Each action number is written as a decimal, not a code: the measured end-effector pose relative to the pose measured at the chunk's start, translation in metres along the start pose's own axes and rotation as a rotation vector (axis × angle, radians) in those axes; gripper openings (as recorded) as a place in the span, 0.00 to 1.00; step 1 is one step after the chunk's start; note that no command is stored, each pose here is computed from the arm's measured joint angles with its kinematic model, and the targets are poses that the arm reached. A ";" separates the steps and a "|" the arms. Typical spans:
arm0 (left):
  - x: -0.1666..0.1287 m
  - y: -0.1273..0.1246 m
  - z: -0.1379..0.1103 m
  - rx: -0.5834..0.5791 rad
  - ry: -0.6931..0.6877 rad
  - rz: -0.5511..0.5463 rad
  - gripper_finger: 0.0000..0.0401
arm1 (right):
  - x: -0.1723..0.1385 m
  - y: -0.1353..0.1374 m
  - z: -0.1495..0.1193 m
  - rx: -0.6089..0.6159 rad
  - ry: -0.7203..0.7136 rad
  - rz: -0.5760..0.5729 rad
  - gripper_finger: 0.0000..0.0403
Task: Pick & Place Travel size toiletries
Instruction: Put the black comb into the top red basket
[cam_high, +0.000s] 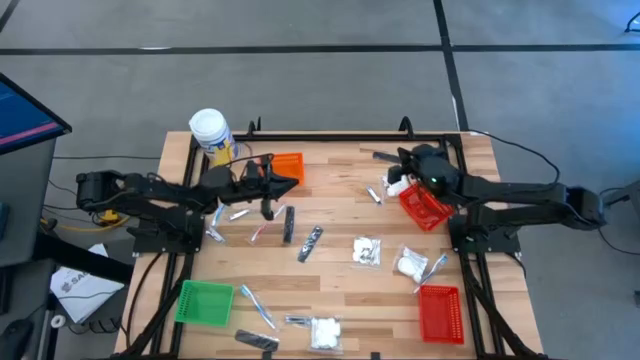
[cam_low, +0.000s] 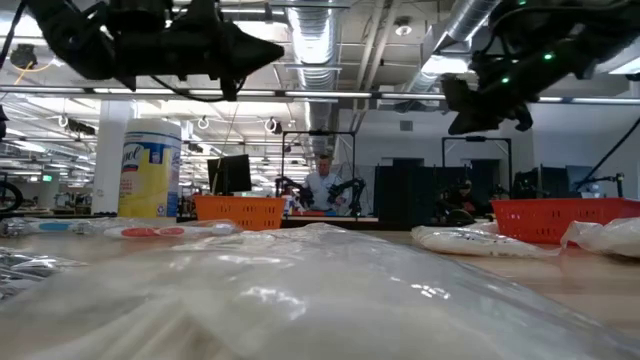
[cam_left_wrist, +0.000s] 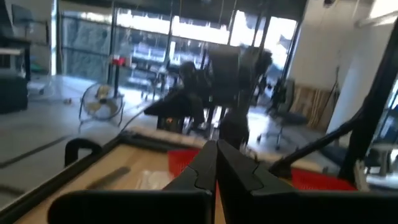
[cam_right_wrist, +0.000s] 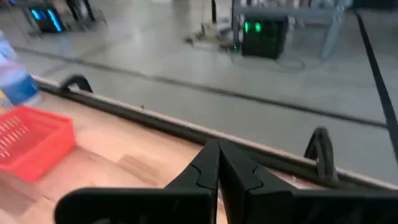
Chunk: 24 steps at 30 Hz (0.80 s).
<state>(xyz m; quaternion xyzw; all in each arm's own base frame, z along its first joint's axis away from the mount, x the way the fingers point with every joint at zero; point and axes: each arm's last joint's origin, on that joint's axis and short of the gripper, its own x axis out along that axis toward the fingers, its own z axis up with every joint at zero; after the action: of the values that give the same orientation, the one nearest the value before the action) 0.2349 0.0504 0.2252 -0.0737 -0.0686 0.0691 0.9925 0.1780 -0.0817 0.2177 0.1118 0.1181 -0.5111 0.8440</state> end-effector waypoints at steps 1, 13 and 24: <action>0.004 0.000 0.000 0.007 0.039 0.006 0.01 | 0.004 0.002 0.002 -0.004 0.023 -0.003 0.00; 0.018 -0.001 0.001 0.133 0.295 0.015 0.01 | 0.057 0.022 0.006 -0.081 0.341 0.048 0.00; 0.012 -0.004 0.013 0.136 0.252 0.008 0.01 | 0.110 0.011 -0.008 0.048 0.583 -0.128 0.00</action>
<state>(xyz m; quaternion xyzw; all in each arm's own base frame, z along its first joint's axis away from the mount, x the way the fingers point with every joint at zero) 0.2454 0.0503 0.2404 -0.0145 0.0615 0.0677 0.9957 0.2367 -0.1662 0.1767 0.2661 0.3503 -0.5123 0.7376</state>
